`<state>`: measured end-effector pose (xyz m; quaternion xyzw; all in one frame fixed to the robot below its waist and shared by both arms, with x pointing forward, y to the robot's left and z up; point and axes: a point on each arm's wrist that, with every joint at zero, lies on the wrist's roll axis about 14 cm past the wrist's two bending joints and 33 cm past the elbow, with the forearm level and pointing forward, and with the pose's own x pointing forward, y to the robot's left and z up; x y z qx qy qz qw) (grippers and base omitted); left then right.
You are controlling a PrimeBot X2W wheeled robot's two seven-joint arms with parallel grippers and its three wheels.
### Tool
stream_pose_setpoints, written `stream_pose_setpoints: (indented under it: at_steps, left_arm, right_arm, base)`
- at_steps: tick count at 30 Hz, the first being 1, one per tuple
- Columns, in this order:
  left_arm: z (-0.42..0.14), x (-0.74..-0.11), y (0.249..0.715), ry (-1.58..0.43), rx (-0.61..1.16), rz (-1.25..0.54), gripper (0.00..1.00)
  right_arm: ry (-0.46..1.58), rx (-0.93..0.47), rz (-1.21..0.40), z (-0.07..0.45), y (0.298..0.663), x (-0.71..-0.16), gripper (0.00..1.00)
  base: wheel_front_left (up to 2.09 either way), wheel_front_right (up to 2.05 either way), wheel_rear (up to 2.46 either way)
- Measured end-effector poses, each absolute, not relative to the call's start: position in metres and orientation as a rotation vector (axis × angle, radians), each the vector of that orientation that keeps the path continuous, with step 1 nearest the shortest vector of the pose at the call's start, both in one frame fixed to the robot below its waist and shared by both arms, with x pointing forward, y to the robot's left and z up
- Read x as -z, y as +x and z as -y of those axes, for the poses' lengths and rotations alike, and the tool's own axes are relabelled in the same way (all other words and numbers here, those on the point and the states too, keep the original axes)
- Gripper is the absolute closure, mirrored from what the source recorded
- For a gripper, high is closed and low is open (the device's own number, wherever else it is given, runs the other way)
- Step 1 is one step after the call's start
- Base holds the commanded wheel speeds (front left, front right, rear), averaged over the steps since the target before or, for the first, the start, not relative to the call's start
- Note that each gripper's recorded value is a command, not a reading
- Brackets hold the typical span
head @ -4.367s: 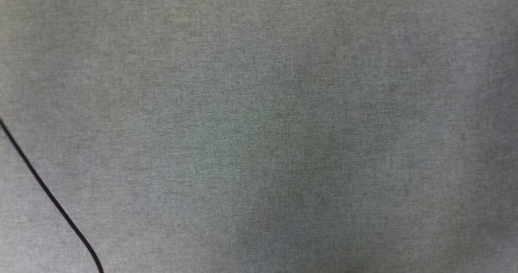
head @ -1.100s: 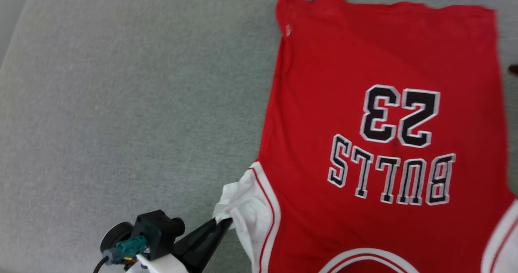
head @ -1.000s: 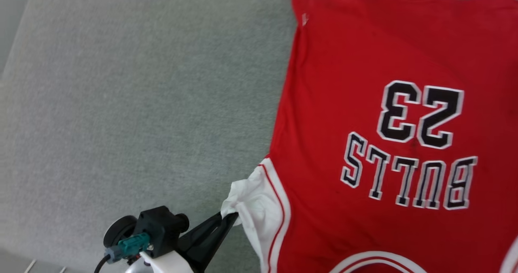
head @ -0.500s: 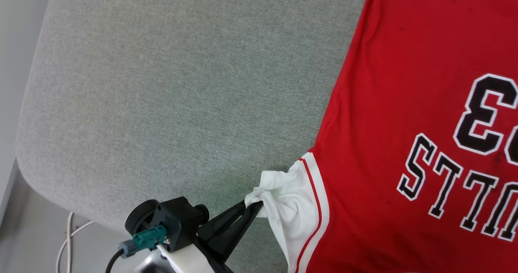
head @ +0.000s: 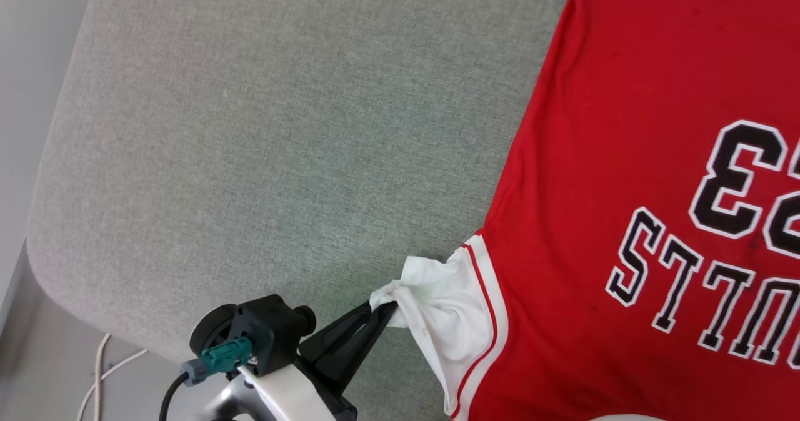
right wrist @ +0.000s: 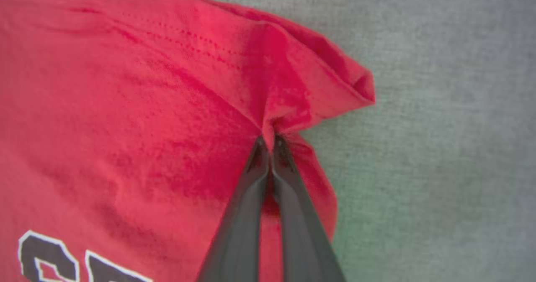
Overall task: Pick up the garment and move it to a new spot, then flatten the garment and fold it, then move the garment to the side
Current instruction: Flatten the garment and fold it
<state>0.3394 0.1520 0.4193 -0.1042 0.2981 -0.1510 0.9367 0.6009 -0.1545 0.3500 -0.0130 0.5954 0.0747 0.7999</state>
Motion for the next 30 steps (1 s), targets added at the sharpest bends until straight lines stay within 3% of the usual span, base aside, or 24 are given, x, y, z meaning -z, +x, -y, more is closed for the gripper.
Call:
stream_pose_setpoints:
  at_steps: [9,30]
  left_arm:
    - [-0.148,-0.434,0.336,-0.213,0.335,-0.557,1.00]
    - [-0.127,-0.472,0.316,-0.207,0.394,-0.405,1.00]
  right_arm:
    - [-0.025,-0.140,-1.287,0.180,0.553,-0.366,1.00]
    - [0.119,-0.094,-1.180,0.245,0.372,-0.416,1.00]
  base:
    - [0.00,0.00,0.00]
    - [0.00,0.00,0.00]
